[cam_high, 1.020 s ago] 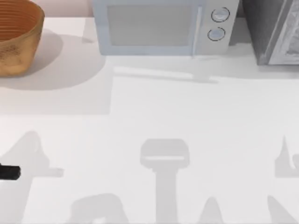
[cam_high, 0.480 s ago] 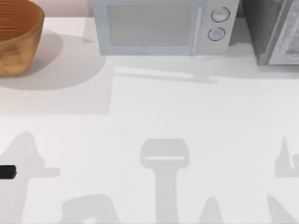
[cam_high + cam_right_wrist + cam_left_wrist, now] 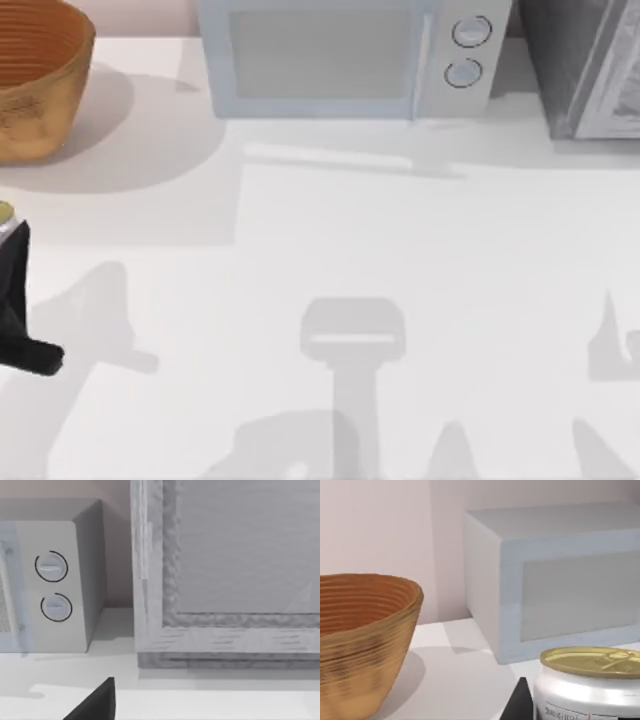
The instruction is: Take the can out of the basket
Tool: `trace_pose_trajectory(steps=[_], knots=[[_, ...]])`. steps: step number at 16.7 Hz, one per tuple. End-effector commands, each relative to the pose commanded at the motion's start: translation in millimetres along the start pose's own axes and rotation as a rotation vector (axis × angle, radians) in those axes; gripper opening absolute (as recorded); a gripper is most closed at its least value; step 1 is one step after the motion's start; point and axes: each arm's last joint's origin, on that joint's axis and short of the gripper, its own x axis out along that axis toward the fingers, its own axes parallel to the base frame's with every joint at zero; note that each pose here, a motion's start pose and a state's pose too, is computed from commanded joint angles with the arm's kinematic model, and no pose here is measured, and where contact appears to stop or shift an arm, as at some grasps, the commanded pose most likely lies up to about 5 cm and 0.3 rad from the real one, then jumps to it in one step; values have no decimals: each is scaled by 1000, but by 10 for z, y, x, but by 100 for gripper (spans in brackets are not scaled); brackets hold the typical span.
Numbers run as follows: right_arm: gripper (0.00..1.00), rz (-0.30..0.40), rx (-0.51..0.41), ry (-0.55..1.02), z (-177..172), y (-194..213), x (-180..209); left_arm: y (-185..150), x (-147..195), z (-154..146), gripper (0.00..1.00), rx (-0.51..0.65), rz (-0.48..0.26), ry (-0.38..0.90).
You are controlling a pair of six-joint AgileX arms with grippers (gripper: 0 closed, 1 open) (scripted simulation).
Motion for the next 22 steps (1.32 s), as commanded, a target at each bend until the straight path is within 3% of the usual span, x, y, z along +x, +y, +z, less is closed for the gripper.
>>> trace_pose_trajectory(steps=[11,22], knots=[[100,0,0,0,0,0,0,-82,734,411,0,-8,-513,35],[100,0,0,0,0,0,0,-146,1688,173,0,-56,-922,68]])
